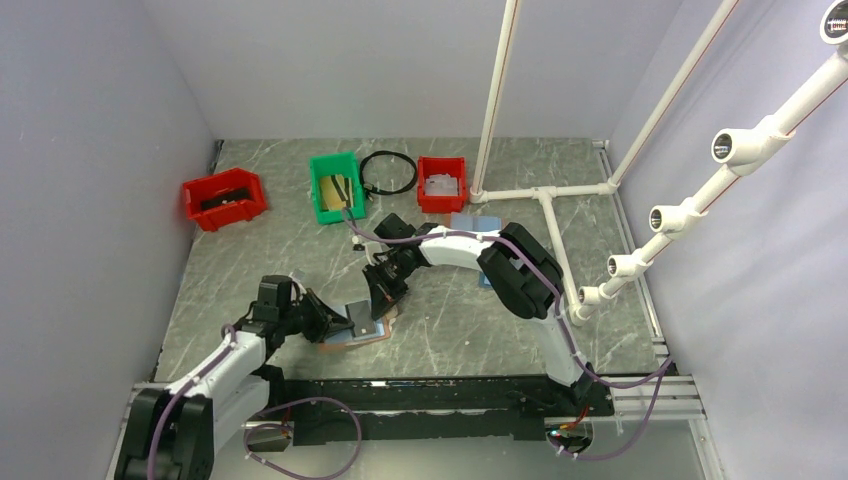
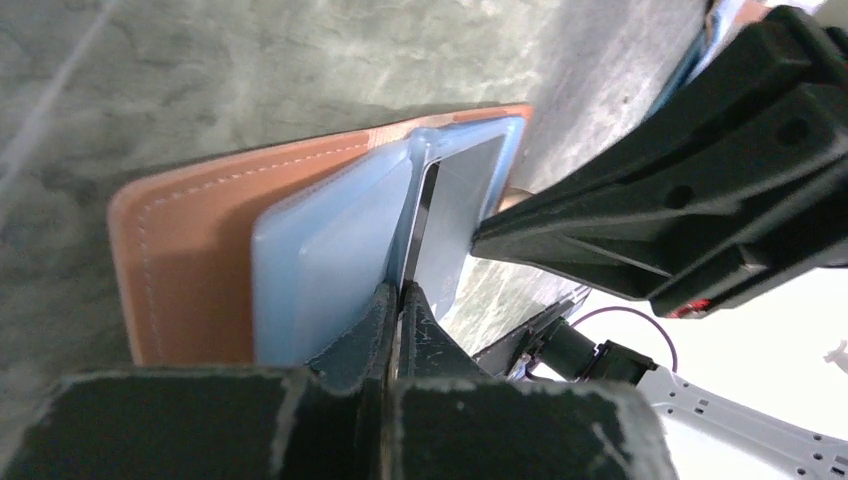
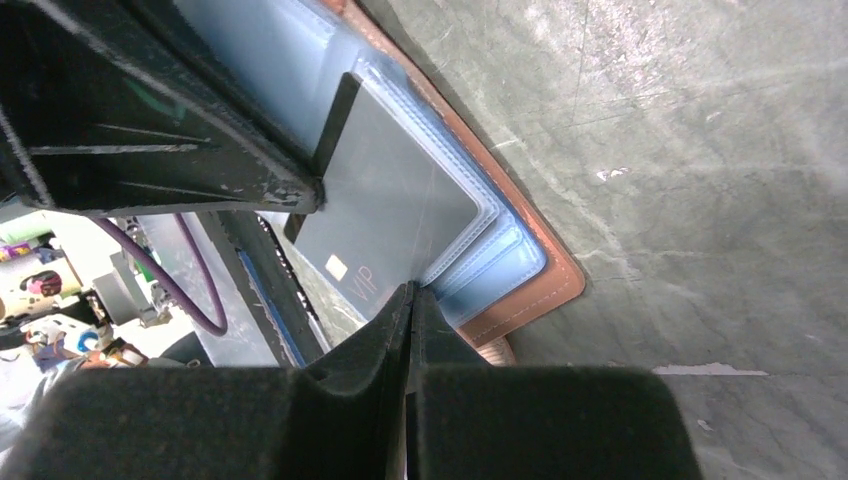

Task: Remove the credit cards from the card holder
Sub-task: Remove the credit card from the card holder.

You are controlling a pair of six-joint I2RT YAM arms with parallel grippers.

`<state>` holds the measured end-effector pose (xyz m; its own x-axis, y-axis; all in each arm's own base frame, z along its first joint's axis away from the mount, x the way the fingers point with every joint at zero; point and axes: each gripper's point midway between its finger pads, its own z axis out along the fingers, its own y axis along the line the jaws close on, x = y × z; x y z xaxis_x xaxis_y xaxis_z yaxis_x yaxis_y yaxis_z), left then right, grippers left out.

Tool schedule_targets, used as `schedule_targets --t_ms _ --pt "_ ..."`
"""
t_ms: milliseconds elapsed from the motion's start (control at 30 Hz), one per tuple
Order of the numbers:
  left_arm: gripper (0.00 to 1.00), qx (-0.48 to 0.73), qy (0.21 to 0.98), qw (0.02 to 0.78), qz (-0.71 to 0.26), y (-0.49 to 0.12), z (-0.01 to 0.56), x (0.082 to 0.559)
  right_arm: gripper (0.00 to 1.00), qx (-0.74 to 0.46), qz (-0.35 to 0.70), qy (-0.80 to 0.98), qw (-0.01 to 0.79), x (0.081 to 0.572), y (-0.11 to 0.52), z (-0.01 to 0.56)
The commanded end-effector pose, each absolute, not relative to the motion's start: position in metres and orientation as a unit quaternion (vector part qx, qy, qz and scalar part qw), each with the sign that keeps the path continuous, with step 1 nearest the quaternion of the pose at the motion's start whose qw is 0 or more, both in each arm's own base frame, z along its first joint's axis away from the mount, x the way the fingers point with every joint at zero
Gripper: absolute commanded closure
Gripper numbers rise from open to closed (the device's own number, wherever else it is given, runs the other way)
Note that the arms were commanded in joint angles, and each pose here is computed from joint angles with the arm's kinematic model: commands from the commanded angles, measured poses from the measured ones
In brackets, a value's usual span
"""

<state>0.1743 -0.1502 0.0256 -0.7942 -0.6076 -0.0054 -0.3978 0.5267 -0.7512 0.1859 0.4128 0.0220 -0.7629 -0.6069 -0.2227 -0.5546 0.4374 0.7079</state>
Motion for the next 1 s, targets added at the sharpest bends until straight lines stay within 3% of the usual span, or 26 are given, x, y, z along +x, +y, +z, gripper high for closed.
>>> schedule_targets --t_ms 0,967 --pt "1.0 -0.268 0.839 0.173 -0.442 -0.161 0.06 0.186 0.99 0.369 -0.335 -0.867 0.003 0.192 0.405 -0.016" --pt "1.0 -0.313 0.86 0.21 -0.344 -0.126 0.085 0.178 0.98 0.376 -0.298 -0.877 -0.036 0.217 0.384 -0.017"
